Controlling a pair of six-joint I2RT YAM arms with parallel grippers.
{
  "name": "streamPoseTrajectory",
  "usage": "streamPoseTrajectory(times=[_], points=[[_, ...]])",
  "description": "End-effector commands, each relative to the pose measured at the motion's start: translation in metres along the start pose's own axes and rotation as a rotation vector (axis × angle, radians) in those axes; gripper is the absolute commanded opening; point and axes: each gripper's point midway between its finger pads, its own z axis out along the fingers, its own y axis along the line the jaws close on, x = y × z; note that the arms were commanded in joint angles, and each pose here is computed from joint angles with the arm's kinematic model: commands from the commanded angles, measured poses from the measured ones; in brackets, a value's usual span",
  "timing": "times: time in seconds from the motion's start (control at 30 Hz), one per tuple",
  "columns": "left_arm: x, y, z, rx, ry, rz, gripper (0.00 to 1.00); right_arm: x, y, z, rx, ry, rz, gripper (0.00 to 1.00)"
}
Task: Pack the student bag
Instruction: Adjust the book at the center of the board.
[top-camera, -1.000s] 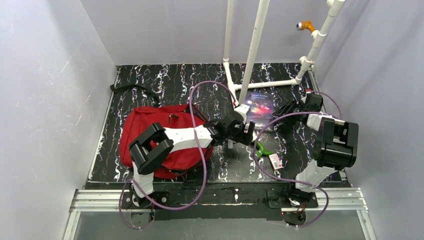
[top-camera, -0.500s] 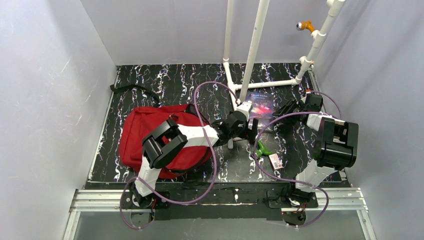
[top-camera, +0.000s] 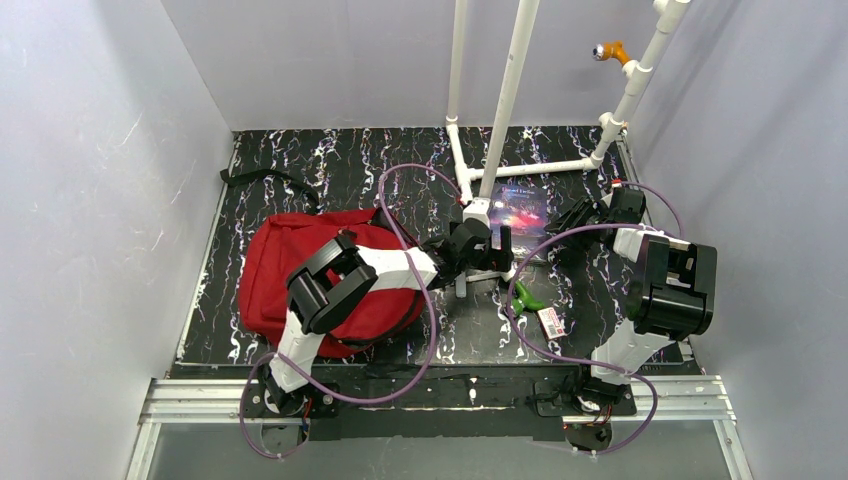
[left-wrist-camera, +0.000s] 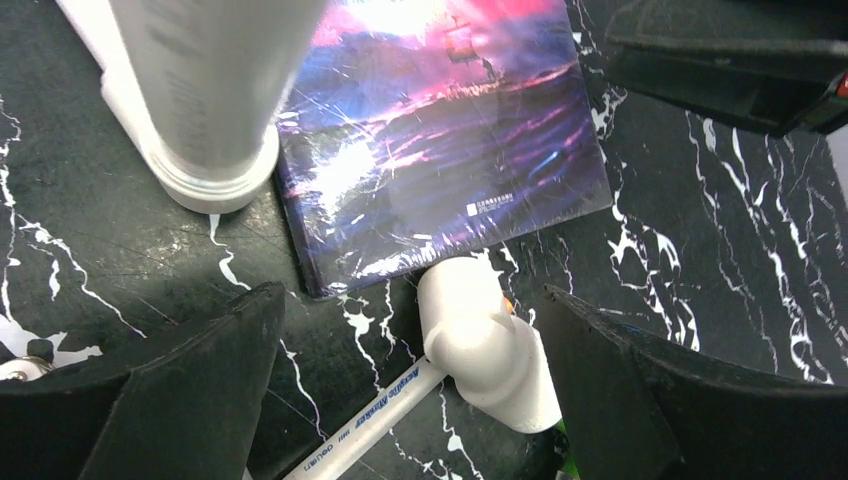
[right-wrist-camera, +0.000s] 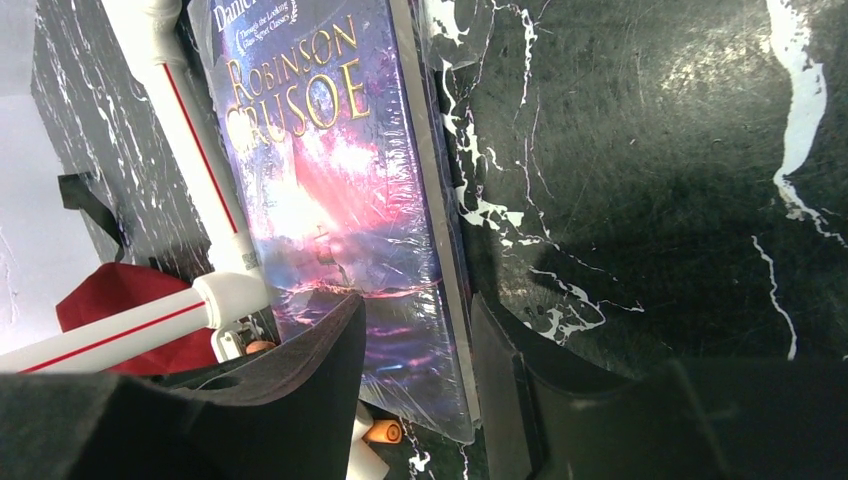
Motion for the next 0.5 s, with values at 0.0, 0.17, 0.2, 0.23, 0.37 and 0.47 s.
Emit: streamPoseTrajectory(times=[0.0,0.17,0.2,0.23,0.37,0.47], points=[[-0.036,0.001,-0.005,-0.019,-0.093,-0.1,0.98,-0.007,0.015,-0.004,-0.056,-0.03,-0.034,0.52],[-0.03,0.004,0.006,-0.022,-0.074,-0.164,0.98,-0.006,0.017,-0.007,-0.058,-0.029,-0.036,0.52],[-0.027,0.004,0.008,-0.019,-0.065,-0.173,0.98,-0.005,0.017,-0.007,-0.058,-0.029,-0.034,0.52],[-0.025,0.002,0.01,-0.009,-0.055,-0.181,0.98,-0.005,0.017,-0.008,-0.058,-0.028,-0.032,0.52],[-0.015,-0.011,0.018,0.046,-0.005,-0.228,0.96,-0.001,0.016,-0.01,-0.054,-0.026,-0.03,0.52],[-0.012,-0.021,0.018,0.092,0.02,-0.245,0.92,0.005,0.014,-0.012,-0.049,-0.013,-0.027,0.52]])
